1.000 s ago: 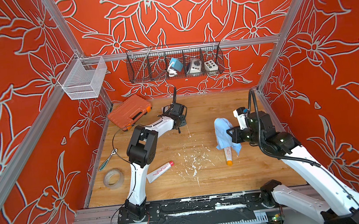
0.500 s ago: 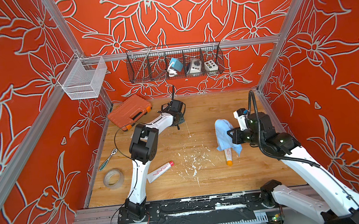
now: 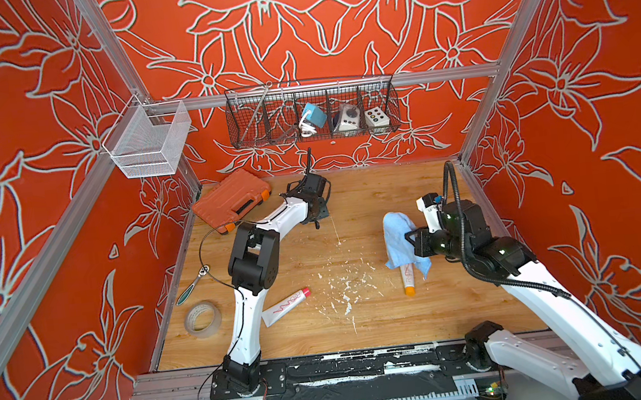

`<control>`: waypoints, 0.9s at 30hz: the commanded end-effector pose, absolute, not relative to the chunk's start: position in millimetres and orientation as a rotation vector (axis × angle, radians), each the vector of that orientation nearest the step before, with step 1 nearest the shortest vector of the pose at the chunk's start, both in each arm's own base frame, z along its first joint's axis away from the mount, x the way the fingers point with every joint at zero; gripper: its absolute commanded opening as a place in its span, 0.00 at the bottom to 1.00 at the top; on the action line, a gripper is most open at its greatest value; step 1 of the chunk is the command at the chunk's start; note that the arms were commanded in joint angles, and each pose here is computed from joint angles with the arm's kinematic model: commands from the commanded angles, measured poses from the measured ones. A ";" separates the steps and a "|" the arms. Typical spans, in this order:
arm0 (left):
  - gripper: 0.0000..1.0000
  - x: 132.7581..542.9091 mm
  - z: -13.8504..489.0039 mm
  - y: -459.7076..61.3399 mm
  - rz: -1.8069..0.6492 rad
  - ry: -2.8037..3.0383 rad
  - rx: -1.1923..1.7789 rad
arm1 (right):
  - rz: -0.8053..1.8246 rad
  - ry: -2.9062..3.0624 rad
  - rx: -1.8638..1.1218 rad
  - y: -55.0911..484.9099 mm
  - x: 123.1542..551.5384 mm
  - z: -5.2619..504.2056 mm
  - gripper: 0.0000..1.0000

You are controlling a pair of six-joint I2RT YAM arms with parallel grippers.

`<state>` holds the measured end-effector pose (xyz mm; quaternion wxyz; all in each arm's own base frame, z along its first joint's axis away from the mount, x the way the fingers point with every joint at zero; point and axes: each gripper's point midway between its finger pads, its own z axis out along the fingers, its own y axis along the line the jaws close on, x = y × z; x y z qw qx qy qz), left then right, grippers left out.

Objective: Wipe the surface of the toothpaste tube
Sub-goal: Move the toothpaste to the center of the board.

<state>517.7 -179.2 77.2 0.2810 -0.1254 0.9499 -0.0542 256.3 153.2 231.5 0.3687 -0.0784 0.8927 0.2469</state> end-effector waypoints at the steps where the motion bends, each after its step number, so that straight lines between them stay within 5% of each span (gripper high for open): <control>1: 0.61 506.6 126.0 -159.4 -0.134 2.474 -0.397 | 0.659 2.285 -0.182 153.4 256.3 232.1 0.00; 13: 0.70 447.1 141.2 -81.7 -0.098 2.378 -0.729 | 0.698 2.295 -0.163 155.6 252.1 228.8 0.00; 27: 0.80 403.6 83.0 -32.7 0.043 2.456 -0.911 | 0.733 2.321 -0.153 160.3 251.5 214.3 0.00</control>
